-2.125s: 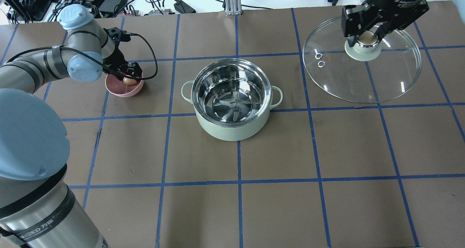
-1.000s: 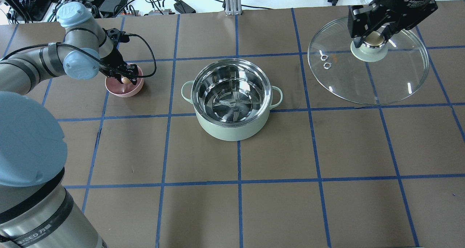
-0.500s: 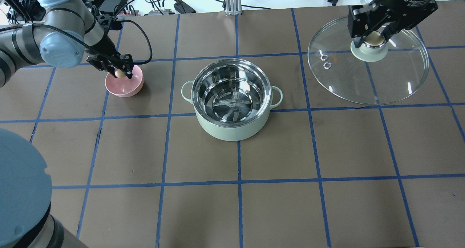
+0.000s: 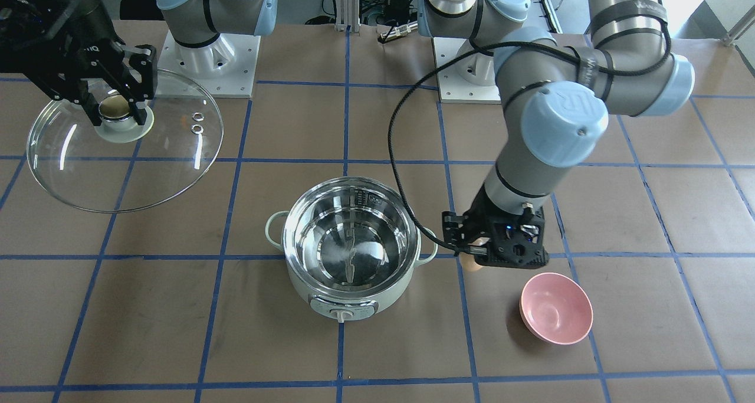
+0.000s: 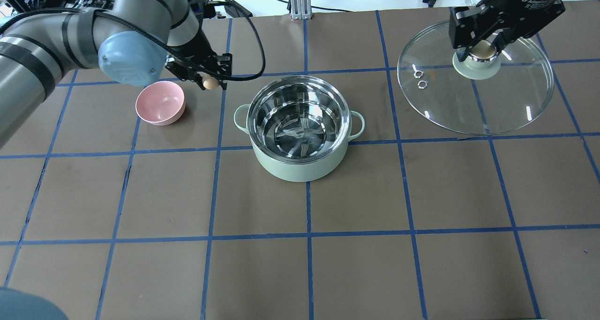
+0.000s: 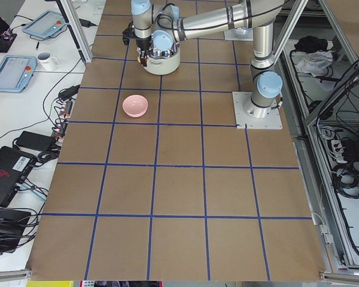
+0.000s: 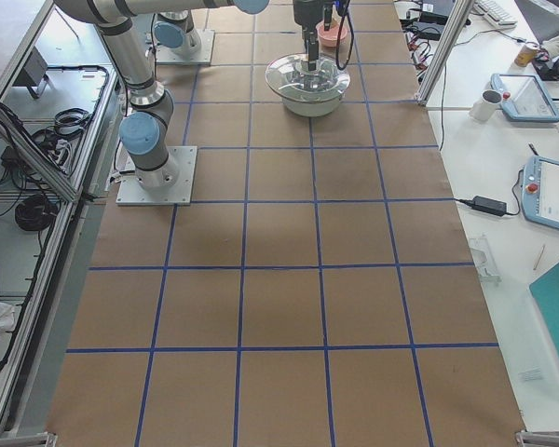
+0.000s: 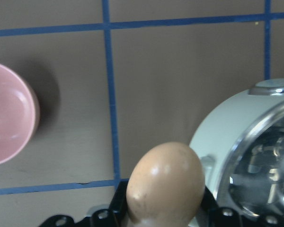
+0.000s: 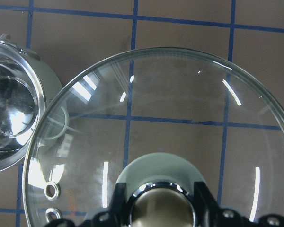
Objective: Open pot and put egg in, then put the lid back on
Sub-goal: 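Carry the egg with the left gripper over the open pot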
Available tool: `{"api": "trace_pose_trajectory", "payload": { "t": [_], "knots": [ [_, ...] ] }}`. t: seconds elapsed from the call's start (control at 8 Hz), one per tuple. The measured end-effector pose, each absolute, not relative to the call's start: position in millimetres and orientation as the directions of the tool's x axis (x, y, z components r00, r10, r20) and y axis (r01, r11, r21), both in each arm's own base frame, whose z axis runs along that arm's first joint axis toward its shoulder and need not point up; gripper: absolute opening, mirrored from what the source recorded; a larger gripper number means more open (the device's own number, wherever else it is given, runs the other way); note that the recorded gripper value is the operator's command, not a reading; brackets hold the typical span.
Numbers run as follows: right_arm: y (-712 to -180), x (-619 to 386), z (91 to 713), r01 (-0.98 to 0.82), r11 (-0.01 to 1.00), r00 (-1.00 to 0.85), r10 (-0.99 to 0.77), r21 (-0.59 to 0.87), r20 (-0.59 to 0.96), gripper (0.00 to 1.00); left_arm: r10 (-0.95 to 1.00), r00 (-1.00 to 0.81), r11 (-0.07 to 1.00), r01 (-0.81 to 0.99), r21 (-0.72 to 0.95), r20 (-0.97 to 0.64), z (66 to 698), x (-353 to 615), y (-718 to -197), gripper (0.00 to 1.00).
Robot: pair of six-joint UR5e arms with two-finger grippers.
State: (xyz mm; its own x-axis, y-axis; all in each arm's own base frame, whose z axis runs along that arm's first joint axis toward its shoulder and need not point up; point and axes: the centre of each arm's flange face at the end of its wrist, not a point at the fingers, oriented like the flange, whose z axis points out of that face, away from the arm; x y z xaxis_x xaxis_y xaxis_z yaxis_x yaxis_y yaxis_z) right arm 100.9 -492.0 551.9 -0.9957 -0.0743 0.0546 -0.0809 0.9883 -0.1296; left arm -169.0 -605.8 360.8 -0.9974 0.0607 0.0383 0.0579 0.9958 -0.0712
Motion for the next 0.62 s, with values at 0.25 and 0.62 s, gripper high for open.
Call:
{"api": "trace_pose_trajectory", "payload": {
  "t": [0.25, 0.62],
  "knots": [
    [-492.1, 100.8, 551.7, -0.082, 0.988, -0.996, -0.075, -0.129, 0.054, 0.0, 0.023, -0.995, 0.995, 0.014, -0.095, 0.092, 367.4, -238.8, -585.4, 0.4],
    [-492.2, 100.1, 551.7, -0.084, 0.988, -0.995, -0.077, -0.128, 0.056, 0.0, 0.04, -0.989, 0.999, 0.036, -0.026, 0.139, 326.2, -303.5, -569.1, 0.4]
  ]
}}
